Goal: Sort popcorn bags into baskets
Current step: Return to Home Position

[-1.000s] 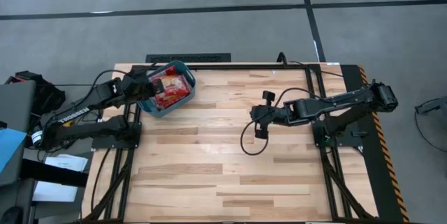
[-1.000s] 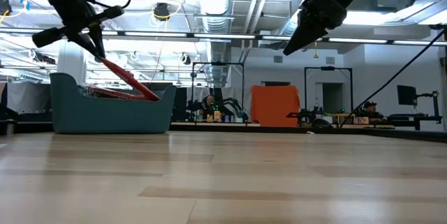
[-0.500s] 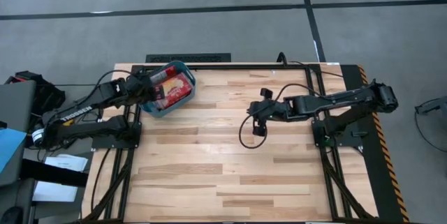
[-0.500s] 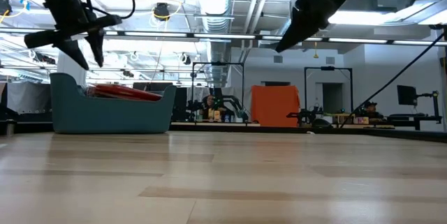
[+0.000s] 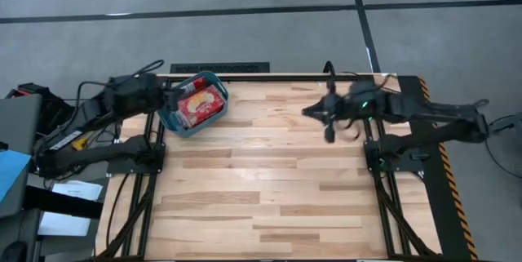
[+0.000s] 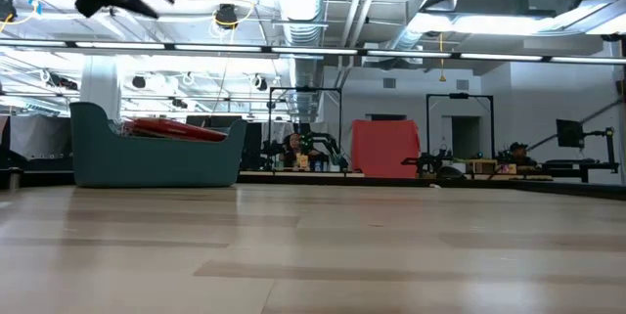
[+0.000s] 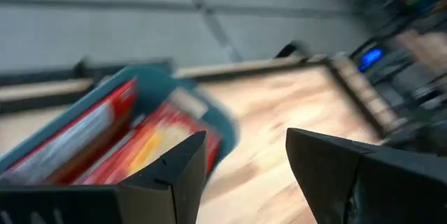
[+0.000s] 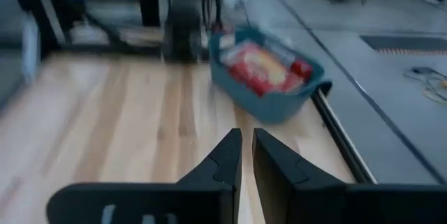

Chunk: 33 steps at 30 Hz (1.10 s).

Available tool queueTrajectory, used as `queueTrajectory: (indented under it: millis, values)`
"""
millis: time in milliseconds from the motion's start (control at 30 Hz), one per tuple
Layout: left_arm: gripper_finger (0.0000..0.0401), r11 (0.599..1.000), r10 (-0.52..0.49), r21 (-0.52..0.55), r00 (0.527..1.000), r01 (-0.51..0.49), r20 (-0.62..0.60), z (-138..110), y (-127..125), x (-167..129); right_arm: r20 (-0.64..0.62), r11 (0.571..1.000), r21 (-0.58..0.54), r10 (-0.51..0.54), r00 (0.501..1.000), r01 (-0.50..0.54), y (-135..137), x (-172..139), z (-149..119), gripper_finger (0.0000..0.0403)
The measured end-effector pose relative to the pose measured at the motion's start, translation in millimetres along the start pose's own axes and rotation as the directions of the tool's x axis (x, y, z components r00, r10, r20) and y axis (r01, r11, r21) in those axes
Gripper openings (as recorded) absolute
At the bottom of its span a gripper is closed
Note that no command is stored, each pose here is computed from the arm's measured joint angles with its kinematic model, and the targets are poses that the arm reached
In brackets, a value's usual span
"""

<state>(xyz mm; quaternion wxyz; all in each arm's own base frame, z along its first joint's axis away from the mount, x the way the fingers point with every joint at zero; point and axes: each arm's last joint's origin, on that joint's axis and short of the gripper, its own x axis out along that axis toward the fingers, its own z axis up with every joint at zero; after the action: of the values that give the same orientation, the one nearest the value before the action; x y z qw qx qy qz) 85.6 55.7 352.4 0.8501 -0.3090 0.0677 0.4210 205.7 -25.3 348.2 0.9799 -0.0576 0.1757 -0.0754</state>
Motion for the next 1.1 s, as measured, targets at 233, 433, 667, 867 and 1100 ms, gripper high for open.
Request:
queueTrajectory:
  millis: [233,433,667,867,1100]
  values:
    - [0.0184,0.944,-0.327,0.027,0.924,0.328,0.199,-11.7,1.2,-12.1,0.156,0.974,0.225,-0.048,0.987,0.012,-33.7,-35.4,-33.9,0.006]
    - [0.0184,0.888,-0.452,-0.001,0.873,0.46,0.181,-58.4,11.3,10.3,0.26,0.944,0.327,-0.059,0.964,-0.031,-31.7,-43.7,-74.0,0.006]
    - [0.0183,0.859,-0.503,0.015,0.836,0.512,0.221,-90.3,9.3,23.7,0.323,0.894,0.446,-0.111,0.94,-0.047,-28.5,-51.5,-103.0,0.006]
    - [0.0183,0.91,-0.41,0.022,0.89,0.414,0.198,-111.3,0.8,27.1,0.302,0.883,0.469,-0.13,0.944,-0.028,-25.4,-50.7,-121.2,0.006]
    - [0.0183,0.843,-0.529,0.044,0.814,0.536,0.24,-103.6,0.5,0.7,0.302,0.865,0.501,-0.206,0.931,0.028,-29.9,-53.9,-128.2,0.006]
